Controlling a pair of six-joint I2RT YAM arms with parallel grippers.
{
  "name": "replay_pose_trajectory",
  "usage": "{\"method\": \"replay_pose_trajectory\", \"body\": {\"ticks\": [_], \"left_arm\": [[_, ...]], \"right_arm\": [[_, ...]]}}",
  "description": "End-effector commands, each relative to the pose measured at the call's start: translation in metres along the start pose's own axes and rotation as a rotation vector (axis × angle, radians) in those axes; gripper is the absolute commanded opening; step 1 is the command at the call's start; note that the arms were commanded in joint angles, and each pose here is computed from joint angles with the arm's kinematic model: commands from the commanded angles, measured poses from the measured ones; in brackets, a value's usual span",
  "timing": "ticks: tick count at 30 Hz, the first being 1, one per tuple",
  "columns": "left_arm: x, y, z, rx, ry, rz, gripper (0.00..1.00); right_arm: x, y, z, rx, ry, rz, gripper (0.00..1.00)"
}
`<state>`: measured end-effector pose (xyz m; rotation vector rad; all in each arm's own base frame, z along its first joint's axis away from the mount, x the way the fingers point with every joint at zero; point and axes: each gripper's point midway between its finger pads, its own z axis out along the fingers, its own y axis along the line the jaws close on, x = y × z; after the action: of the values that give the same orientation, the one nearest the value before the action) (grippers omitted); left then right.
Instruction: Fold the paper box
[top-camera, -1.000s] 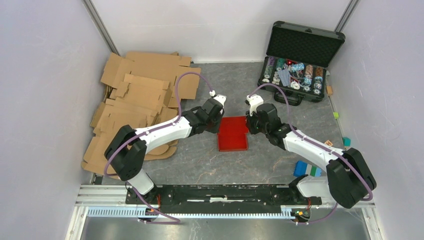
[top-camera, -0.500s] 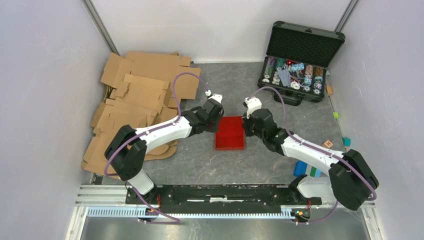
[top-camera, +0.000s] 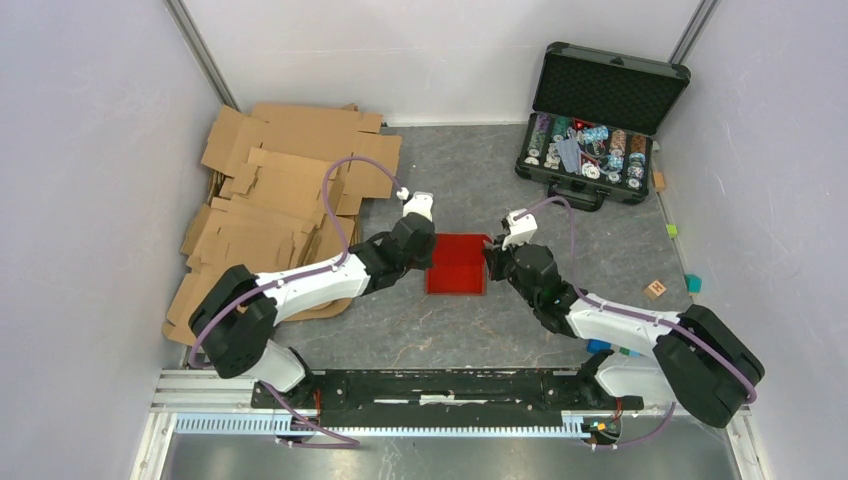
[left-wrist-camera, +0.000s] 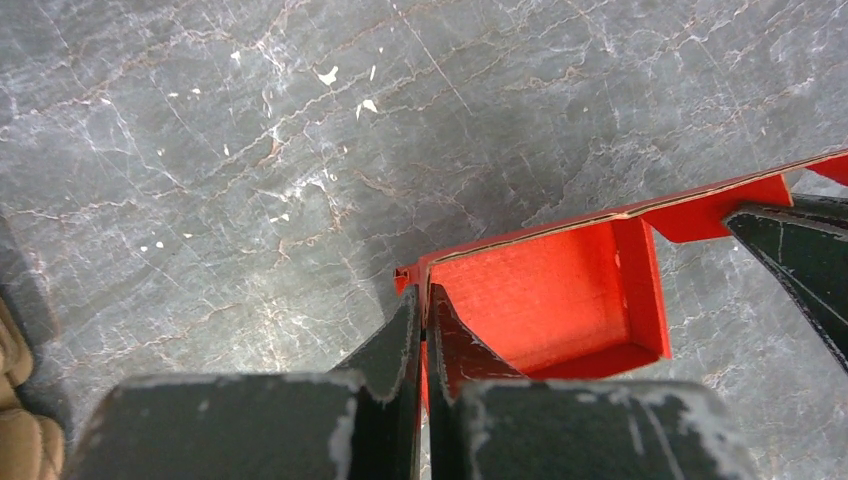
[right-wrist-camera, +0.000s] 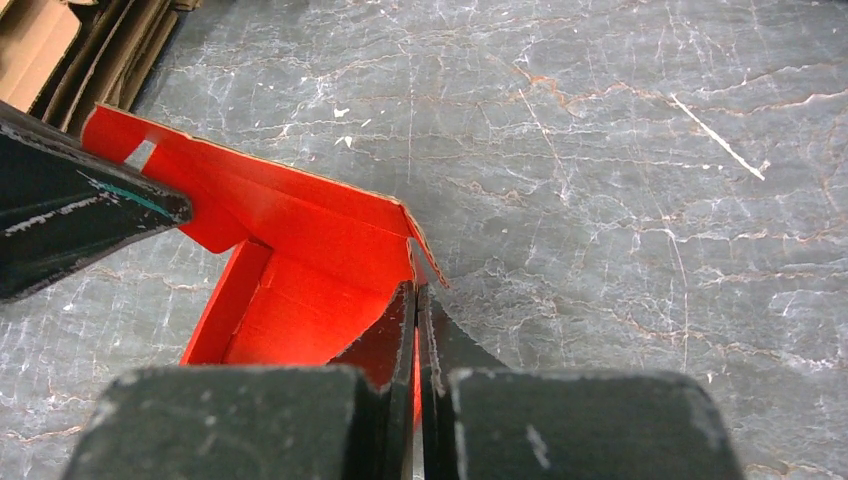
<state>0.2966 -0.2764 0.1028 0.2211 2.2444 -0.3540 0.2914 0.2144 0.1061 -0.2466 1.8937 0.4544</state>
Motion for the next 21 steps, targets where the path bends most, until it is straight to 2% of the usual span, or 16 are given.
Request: {"method": "replay_pose_trajectory", "body": {"ticks": [1,12,21], "left_arm": [[-0.025,-0.018,0.0,0.058,-0.149,-0.114,0.02],[0.005,-0.02,0.017,0.06,-0.079,-0.148,0.02],[0.009,-0.021,0.017,0.055,-0.049,-0.157,0.02]], "right_arm": [[-0.022,0.01,0.002,-0.018,-0.132,0.075,0.0],[0.0,0.013,0.01,0.039,-0.066,0.118,0.0],[0.003,0.02,0.013,0.062,-0.033,0.115,0.0]]}}
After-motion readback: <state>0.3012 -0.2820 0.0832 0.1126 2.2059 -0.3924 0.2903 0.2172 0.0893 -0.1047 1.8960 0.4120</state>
